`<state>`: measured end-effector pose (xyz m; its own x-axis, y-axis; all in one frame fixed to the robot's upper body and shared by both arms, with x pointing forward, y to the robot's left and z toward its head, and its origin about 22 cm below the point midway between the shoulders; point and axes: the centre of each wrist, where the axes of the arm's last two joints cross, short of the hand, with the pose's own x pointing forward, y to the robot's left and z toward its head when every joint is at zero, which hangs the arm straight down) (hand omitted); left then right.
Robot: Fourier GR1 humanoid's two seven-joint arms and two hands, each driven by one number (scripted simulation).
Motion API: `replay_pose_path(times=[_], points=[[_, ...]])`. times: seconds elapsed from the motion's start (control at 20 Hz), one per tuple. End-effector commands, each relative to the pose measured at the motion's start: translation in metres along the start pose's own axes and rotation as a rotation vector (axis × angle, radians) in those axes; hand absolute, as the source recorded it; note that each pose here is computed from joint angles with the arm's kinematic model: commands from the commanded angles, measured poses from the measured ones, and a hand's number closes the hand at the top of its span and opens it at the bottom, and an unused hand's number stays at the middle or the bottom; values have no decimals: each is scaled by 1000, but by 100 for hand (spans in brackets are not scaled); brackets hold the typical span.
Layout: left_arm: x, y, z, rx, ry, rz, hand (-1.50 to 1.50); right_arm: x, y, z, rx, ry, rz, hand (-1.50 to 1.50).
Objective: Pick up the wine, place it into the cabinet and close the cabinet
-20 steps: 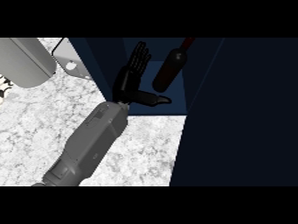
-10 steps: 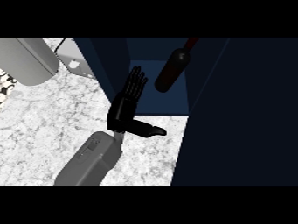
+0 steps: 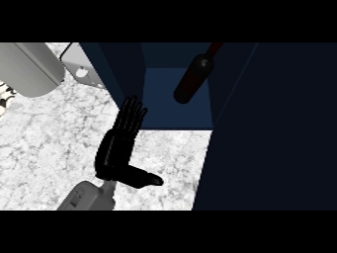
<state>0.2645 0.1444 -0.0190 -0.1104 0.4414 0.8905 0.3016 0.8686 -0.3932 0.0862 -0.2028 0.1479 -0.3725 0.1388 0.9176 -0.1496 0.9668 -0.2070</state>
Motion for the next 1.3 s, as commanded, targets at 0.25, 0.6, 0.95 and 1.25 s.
replay_pose_path(times=[0.25, 0.6, 0.95, 1.25], points=[[31, 38, 36, 22, -49, -19, -150, 55, 1, 12, 207, 14, -199, -150], [54, 78, 61, 52, -95, -75, -150, 48, 7, 20, 478, 1, -195, 150], [95, 115, 62, 79, -126, -109, -150, 53, 9, 15, 508, -18, -200, 150], [107, 140, 87, 76, -122, -111, -150, 56, 13, 15, 505, -35, -194, 150]])
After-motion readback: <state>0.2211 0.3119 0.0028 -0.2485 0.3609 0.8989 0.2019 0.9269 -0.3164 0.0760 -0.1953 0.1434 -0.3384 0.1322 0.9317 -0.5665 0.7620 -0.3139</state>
